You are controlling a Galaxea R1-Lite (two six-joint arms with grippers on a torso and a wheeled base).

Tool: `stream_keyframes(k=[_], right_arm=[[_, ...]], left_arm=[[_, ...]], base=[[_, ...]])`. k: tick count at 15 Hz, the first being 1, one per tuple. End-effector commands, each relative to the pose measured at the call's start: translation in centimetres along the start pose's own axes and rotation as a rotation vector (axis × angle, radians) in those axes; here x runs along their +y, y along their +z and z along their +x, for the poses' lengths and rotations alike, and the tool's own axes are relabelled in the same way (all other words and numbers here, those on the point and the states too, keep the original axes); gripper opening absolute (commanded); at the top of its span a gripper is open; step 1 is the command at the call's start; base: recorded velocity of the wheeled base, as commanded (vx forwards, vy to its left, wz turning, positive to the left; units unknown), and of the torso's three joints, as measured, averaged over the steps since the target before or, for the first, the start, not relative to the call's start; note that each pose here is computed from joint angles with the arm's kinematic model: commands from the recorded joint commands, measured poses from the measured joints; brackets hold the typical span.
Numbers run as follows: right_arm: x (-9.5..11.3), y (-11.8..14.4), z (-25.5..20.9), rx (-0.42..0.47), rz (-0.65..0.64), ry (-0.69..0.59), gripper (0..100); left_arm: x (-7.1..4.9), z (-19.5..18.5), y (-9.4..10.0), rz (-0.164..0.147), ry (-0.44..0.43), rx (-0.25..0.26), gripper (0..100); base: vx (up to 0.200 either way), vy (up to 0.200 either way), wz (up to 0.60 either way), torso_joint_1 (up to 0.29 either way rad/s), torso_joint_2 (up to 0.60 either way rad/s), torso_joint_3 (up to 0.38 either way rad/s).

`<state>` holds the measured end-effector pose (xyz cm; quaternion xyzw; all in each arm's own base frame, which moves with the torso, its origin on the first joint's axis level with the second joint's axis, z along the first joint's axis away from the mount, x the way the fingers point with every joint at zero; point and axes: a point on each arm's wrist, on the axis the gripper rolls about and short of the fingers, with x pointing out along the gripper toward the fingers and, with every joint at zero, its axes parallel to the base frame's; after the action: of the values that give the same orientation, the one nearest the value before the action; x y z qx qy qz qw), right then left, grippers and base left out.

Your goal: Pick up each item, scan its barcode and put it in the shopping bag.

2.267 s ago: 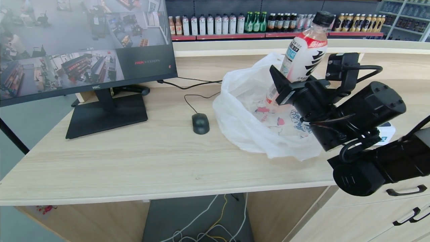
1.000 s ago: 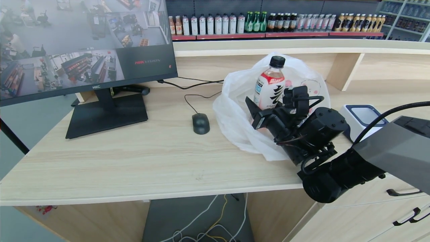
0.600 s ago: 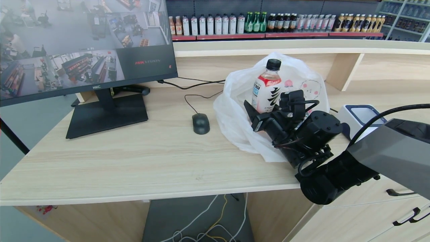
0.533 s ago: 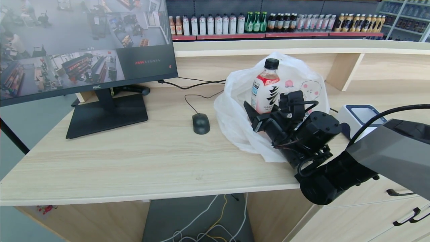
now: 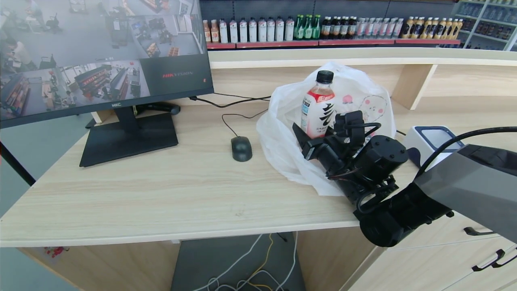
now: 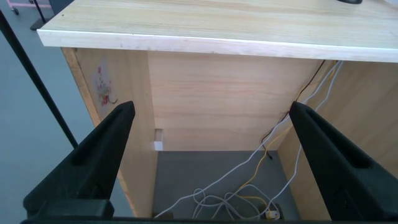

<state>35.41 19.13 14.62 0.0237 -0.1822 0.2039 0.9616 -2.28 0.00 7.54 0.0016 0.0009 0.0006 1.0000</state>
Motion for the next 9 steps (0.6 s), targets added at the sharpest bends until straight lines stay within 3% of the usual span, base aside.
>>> stream_keyframes(k=[1, 9], right_arm=[[-0.02, -0.25, 0.03, 0.004, -0.001, 0.000, 0], [-0.01, -0.16, 0.24, -0.005, 0.003, -0.004, 0]], left_arm=[[0.00, 0.00, 0.00, 0.000, 0.000, 0.000, 100], [0.00, 0.00, 0.00, 0.000, 0.000, 0.000, 100]], base=[[0.000, 0.000, 0.00, 0.000, 0.00, 0.000], [0.000, 0.000, 0.00, 0.000, 0.00, 0.000]])
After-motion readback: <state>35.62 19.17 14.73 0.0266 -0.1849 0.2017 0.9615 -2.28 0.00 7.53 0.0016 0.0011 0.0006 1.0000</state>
